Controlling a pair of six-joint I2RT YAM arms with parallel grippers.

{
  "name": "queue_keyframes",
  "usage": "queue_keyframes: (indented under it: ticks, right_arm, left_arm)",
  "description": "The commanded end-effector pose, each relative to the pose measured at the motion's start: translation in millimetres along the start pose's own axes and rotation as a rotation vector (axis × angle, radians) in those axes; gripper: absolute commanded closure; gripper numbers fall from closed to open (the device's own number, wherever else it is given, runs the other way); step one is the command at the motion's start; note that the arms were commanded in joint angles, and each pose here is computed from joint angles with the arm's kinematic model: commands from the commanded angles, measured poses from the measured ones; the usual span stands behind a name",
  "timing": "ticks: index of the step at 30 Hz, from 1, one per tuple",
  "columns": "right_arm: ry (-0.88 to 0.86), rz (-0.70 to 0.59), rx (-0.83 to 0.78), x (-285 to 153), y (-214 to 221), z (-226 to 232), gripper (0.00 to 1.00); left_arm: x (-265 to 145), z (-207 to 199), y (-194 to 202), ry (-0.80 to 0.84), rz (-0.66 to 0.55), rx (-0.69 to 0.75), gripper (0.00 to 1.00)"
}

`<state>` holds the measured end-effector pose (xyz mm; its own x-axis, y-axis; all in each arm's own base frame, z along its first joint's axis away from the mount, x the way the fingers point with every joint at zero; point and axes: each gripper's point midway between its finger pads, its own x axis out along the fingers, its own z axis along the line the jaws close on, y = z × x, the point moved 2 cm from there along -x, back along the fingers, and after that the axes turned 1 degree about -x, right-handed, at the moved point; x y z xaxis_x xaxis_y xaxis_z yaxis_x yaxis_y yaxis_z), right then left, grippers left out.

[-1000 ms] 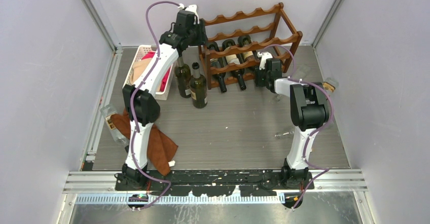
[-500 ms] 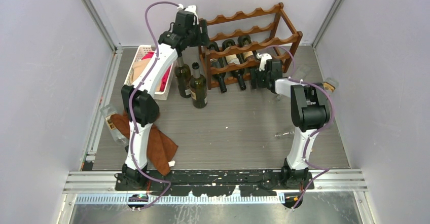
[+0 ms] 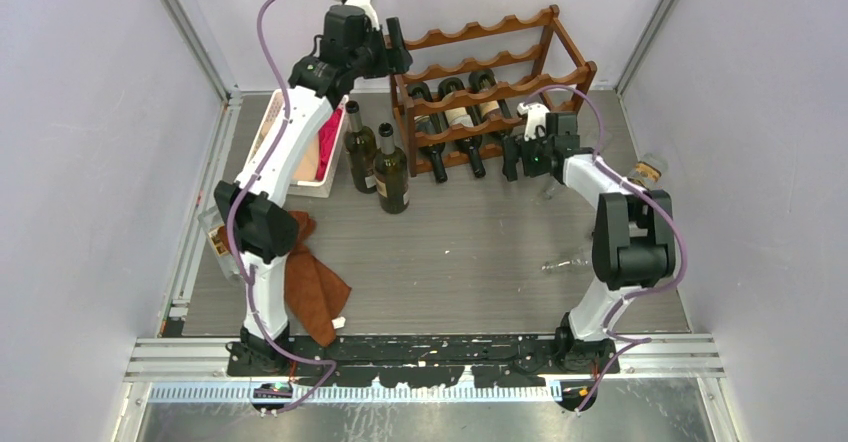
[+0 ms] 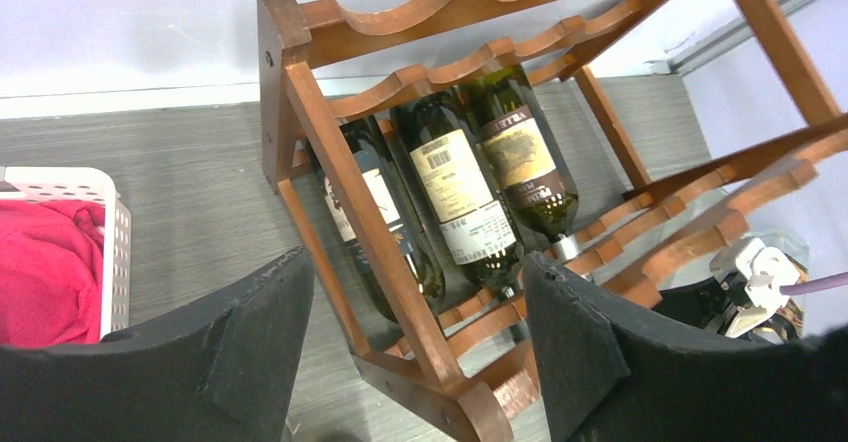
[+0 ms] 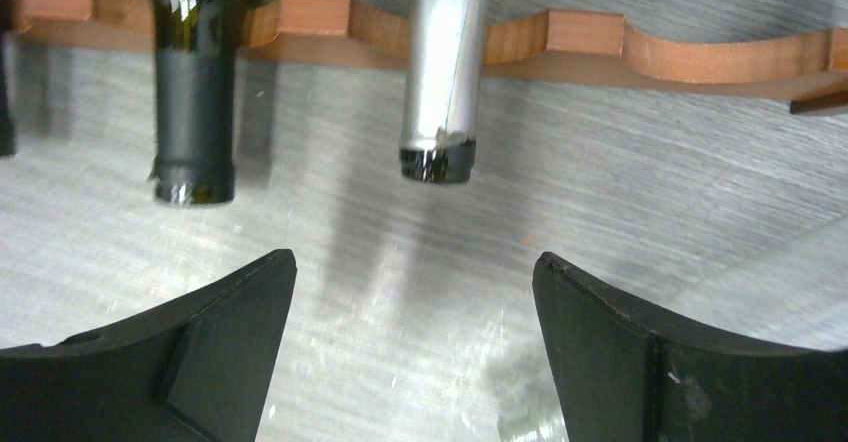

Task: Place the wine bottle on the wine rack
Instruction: Place the wine bottle in the wine rack, then adjust the wine rack at the center of the board.

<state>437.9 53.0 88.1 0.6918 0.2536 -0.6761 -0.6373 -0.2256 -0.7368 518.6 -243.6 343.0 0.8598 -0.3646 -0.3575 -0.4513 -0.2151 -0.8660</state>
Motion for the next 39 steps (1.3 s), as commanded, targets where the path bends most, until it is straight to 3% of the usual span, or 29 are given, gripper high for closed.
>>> queue_keyframes:
  ticks: [1,4,10,19,24,29,39]
  right_arm:
    - [-0.113,-0.013,-0.082,-48.9,-10.7,18.8,0.06]
    - [-0.174,-0.006,-0.124,-80.1,-8.9,27.4,0.07]
    - [-0.235,-0.111,-0.083,-151.4,-45.2,16.0,0.07]
    - [-0.143,-0.405,0.146,-236.2,-124.6,-21.5,0.03]
    - [-0.061,-0.494,0.204,-265.1,-154.3,-42.9,0.00]
    - [0.015,-0.525,0.288,-264.0,-175.4,-70.0,0.00]
    - [-0.031,-0.502,0.374,-230.9,-212.8,-112.6,0.00]
  left_arm:
    - [-48.5,-25.6,-54.0,0.111,-0.158,0.010,0.23]
    - [-66.2,-30.7,-62.5,0.152,-0.187,0.024,0.20]
    - [-102.0,-33.6,-72.7,0.257,-0.245,-0.002,0.14]
    - [-149.4,-15.2,-58.3,0.355,-0.278,-0.154,0.10]
    - [-181.2,-1.6,-47.6,0.365,-0.299,-0.197,0.07]
    - [-212.0,9.7,-32.1,0.361,-0.318,-0.217,0.06]
    - [-258.8,46.8,39.1,0.235,-0.391,-0.341,0.04]
